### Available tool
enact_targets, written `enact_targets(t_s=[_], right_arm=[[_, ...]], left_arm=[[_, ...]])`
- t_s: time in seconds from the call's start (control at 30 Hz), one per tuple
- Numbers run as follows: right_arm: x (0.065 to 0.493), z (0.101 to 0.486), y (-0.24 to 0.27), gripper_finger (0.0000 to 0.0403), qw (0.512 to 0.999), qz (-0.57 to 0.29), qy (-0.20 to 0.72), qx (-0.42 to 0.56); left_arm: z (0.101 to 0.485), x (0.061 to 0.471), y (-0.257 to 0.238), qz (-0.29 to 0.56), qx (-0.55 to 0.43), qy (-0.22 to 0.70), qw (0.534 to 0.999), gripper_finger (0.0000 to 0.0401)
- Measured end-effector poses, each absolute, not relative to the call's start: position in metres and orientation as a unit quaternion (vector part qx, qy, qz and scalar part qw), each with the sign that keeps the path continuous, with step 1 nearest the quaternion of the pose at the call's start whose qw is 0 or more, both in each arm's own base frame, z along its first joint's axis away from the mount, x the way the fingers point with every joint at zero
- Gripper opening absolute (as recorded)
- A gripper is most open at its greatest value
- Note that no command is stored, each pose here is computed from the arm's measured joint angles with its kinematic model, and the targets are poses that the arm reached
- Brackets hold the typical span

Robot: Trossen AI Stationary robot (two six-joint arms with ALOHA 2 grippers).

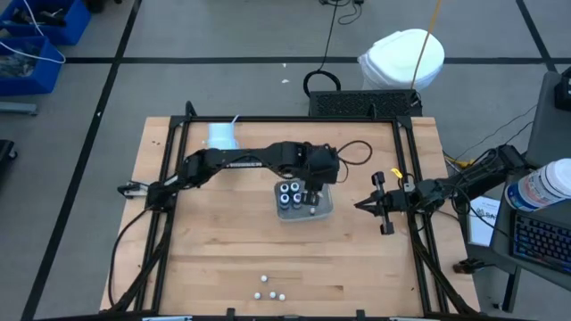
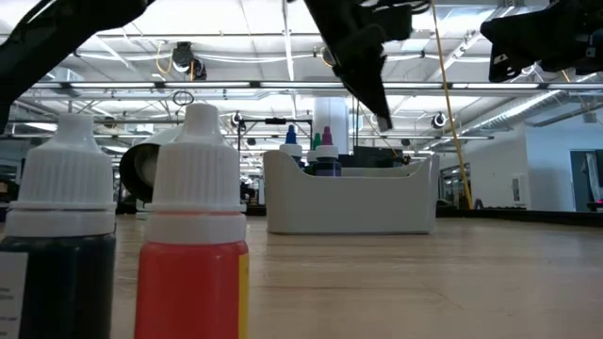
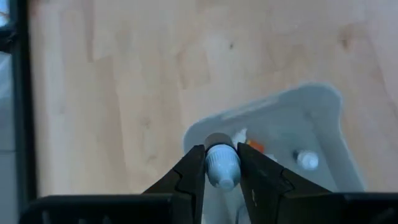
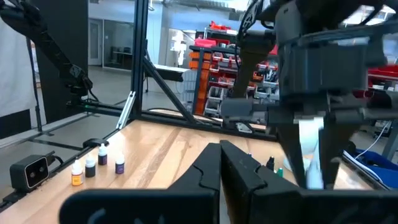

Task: Pick & Place food coloring
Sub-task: Put the small green food coloring bottle into the white container

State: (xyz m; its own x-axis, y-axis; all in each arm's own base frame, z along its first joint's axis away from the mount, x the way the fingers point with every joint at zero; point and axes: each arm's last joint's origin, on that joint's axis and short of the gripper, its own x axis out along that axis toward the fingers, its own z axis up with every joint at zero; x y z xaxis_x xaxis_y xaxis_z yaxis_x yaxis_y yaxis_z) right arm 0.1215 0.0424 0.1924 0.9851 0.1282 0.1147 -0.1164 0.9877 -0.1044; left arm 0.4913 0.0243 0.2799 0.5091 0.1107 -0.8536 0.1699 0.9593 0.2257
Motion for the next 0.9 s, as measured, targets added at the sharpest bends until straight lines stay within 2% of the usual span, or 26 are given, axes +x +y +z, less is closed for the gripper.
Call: enact_targets(t_s=[0.3,0.9], right_arm=[[0.122,0.192,0.042,0.0,0.995,0.062,-0.058,-0.048],[0.122,0.192,0.043,0.0,0.995,0.063,-0.059,-0.04]], left_arm=[[0.252,0.502,0.007,-0.041,0.137,0.513,0.846,0.0088],[0.196,0.515,0.011,-0.034,0.125,0.564,0.816,0.0088]])
